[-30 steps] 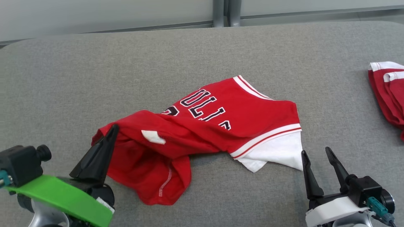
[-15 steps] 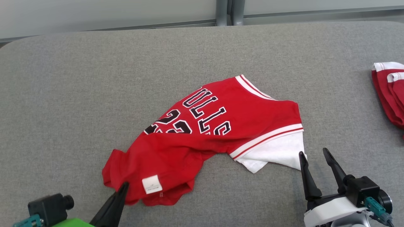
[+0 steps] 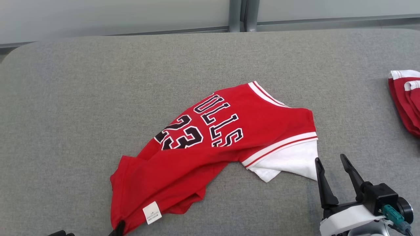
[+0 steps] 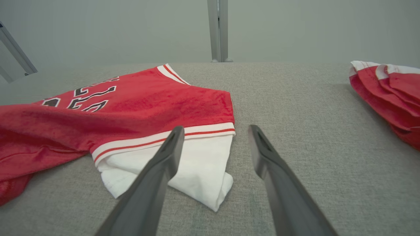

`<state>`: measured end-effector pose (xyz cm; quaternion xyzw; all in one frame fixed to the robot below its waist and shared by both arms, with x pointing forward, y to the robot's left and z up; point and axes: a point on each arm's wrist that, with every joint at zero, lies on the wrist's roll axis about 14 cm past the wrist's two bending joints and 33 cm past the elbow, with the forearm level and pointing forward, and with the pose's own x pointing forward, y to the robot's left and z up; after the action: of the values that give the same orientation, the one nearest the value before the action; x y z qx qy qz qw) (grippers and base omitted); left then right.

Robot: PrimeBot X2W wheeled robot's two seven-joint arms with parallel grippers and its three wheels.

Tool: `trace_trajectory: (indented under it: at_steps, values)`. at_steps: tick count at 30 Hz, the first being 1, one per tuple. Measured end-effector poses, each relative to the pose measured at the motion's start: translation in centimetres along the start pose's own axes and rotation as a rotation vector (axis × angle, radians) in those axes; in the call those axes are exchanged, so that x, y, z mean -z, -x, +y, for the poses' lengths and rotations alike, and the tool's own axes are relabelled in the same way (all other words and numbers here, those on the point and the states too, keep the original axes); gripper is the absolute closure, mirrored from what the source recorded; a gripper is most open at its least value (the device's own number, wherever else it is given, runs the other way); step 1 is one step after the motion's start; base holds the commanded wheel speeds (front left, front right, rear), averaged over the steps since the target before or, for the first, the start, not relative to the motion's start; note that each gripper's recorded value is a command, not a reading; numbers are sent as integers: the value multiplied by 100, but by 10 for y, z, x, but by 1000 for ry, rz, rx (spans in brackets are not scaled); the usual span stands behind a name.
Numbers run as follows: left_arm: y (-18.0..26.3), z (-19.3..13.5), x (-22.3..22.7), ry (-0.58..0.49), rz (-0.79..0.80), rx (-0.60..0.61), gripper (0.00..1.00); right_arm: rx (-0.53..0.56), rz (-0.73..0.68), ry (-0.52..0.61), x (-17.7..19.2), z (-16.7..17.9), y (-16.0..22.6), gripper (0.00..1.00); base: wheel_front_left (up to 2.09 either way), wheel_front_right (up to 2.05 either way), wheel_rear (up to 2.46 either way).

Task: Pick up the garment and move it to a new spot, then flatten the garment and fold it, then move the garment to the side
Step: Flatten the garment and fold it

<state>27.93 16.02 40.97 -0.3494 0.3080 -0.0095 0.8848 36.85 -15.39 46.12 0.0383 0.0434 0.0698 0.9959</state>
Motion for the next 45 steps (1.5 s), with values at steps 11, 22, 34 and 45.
trace_trajectory:
  at_steps: [11, 22, 34, 45]
  values:
    - [0, 10, 7, 61, -24, 0, 0, -11, 11, 0, 1, 4, 1, 0, 0, 0, 0]
    - [3, 19, -47, -109, -235, -66, 0, 17, -23, 16, -12, -7, 3, 0, 0, 0, 0]
    - [4, -23, -93, -289, -470, 15, 0, 96, -85, 32, -30, -32, 16, 0, 0, 0, 0]
    - [0, -48, -95, -448, -553, 94, 0, 118, -74, 46, -22, -42, 35, 0, 0, 0, 0]
